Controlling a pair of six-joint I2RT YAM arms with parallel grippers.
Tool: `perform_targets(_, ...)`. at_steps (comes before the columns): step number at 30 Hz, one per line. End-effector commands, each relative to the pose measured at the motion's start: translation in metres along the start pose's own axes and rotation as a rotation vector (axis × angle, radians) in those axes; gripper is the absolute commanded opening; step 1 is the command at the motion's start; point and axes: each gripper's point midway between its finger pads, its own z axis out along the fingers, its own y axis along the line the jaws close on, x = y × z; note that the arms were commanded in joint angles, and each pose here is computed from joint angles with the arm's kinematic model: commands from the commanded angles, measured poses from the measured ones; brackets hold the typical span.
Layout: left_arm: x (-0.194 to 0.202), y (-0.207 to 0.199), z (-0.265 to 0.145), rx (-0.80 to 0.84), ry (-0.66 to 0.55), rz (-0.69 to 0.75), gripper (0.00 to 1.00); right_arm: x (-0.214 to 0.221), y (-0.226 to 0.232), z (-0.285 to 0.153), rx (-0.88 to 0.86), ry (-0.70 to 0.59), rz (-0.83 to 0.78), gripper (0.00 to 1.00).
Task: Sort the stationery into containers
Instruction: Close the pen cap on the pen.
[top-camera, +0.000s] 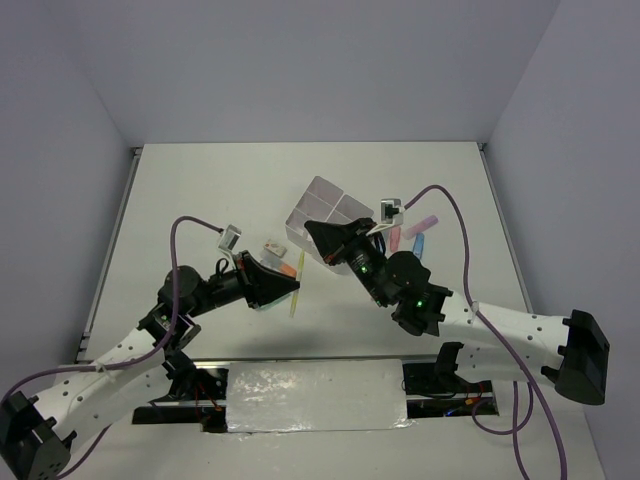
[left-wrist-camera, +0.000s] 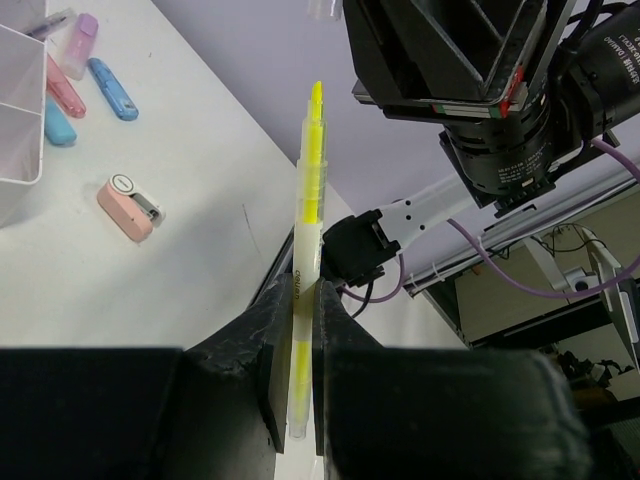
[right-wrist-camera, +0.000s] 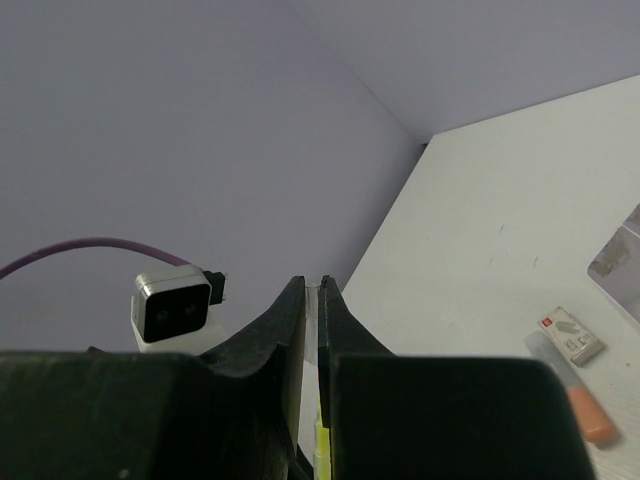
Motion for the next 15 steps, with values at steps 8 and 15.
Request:
perform_targets(8,-0.021,-0.02,0.001,0.045,-0.059,0.086,0.0,-0.005,0.021,0.002,-0.055,-0.007,0.033,0.0)
perform_targets(15,-0.025,-0.022,0.001,0.043,-0.069,0.097,0.0,0.003,0.011,-0.001,-0.032,0.008,0.03,0.0)
